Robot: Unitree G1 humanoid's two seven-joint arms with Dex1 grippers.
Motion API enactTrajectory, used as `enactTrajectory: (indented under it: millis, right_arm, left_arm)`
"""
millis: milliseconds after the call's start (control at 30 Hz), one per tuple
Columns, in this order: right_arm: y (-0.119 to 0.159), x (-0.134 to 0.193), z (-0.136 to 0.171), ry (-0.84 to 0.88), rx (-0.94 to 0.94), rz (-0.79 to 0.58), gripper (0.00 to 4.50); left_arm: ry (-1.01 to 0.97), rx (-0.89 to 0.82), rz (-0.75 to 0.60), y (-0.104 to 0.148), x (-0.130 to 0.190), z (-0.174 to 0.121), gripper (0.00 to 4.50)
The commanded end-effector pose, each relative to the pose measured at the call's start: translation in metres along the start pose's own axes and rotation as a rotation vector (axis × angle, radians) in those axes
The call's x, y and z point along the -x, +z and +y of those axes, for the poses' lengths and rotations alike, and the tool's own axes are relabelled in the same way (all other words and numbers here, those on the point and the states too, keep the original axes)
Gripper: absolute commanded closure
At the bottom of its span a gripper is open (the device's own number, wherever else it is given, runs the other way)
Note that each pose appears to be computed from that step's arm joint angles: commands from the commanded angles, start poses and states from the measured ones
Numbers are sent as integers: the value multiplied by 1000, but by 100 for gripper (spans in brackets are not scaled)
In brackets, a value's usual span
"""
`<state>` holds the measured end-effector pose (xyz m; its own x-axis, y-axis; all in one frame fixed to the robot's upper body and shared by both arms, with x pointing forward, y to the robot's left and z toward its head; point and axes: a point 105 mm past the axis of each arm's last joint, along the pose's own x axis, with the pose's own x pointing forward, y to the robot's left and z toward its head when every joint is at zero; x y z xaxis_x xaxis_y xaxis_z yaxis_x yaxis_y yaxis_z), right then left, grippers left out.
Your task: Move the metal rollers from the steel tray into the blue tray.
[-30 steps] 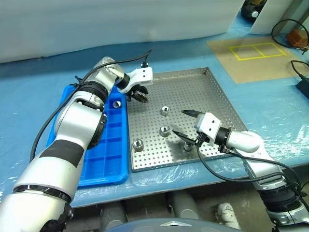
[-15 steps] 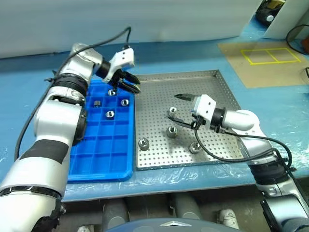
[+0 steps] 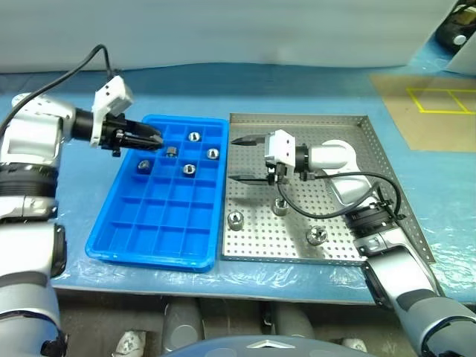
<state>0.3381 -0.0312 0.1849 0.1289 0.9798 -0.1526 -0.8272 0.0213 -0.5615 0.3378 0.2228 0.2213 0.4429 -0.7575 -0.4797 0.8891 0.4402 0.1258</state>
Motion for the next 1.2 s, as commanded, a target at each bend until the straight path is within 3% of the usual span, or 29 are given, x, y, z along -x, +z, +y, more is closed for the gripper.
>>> enactTrajectory:
  millis: [33, 400, 867, 1100, 1133, 1200]
  right_arm:
    - [17, -9, -3, 45, 37, -78, 52]
    - [17, -26, 3, 130, 49, -112, 52]
    - [9, -17, 9, 97, 32, -80, 52]
    - [8, -16, 7, 88, 36, -73, 52]
    - [8, -16, 7, 87, 39, -71, 52]
    - [7, -16, 7, 84, 38, -70, 52]
  left_arm:
    - [56, -2, -45, 6, 16, -13, 280]
    - [162, 152, -13, -43, 7, -28, 280]
    - [163, 244, 80, -79, 15, -39, 280]
    - [191, 231, 66, -80, 10, -34, 280]
    - [200, 228, 67, -80, 10, -33, 206]
    - [190, 240, 73, -80, 10, -34, 154]
